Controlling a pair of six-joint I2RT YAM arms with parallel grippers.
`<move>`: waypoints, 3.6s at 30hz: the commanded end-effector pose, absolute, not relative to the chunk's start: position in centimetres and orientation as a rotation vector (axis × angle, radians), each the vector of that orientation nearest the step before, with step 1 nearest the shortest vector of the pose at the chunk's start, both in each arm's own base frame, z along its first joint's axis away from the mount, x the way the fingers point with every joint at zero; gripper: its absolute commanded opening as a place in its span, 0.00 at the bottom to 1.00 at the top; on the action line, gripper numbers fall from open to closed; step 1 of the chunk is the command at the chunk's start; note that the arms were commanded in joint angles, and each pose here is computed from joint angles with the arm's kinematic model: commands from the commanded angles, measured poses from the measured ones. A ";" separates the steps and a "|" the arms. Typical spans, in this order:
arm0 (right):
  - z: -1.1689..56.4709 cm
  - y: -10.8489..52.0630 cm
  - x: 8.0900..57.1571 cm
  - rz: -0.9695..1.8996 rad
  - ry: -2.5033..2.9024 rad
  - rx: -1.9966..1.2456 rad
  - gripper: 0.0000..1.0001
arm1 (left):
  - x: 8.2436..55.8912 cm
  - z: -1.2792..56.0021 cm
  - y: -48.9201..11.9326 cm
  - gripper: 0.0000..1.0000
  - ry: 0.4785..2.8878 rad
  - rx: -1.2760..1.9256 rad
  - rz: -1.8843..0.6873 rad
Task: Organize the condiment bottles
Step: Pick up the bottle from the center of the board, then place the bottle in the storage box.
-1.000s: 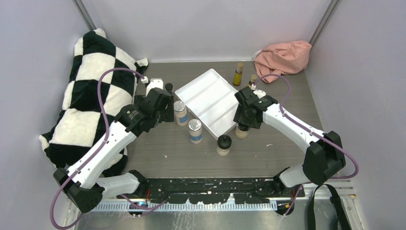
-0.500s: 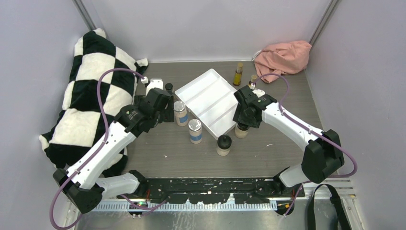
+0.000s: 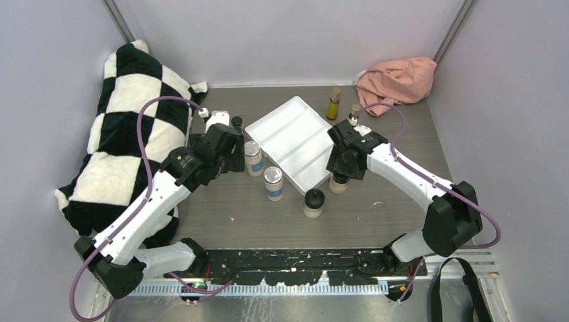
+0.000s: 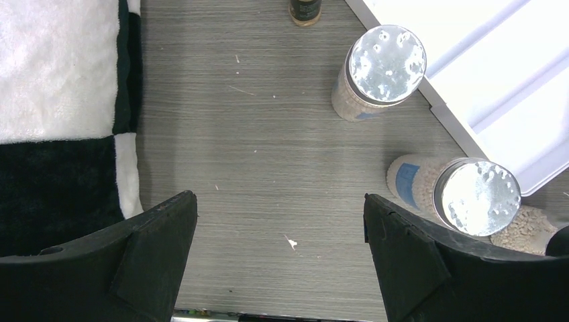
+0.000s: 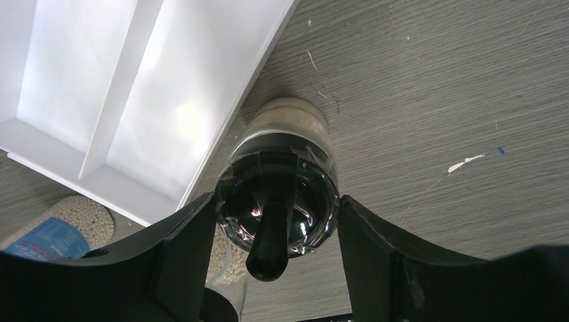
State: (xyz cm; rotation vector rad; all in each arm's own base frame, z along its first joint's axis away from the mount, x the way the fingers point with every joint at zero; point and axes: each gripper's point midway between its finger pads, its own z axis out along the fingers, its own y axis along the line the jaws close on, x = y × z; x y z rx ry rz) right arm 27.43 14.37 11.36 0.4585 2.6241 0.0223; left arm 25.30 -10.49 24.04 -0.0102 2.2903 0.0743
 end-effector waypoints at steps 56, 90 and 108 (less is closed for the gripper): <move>21.4 15.2 35.6 0.047 2.453 0.419 0.01 | 24.9 24.9 -11.0 0.94 2.260 0.011 0.000; 17.7 14.1 40.5 0.053 2.508 0.443 0.01 | 26.1 23.3 -11.7 0.94 2.298 0.040 0.054; 15.5 13.8 41.1 0.006 2.532 0.450 0.01 | 26.2 22.5 -11.5 0.94 2.302 0.059 0.079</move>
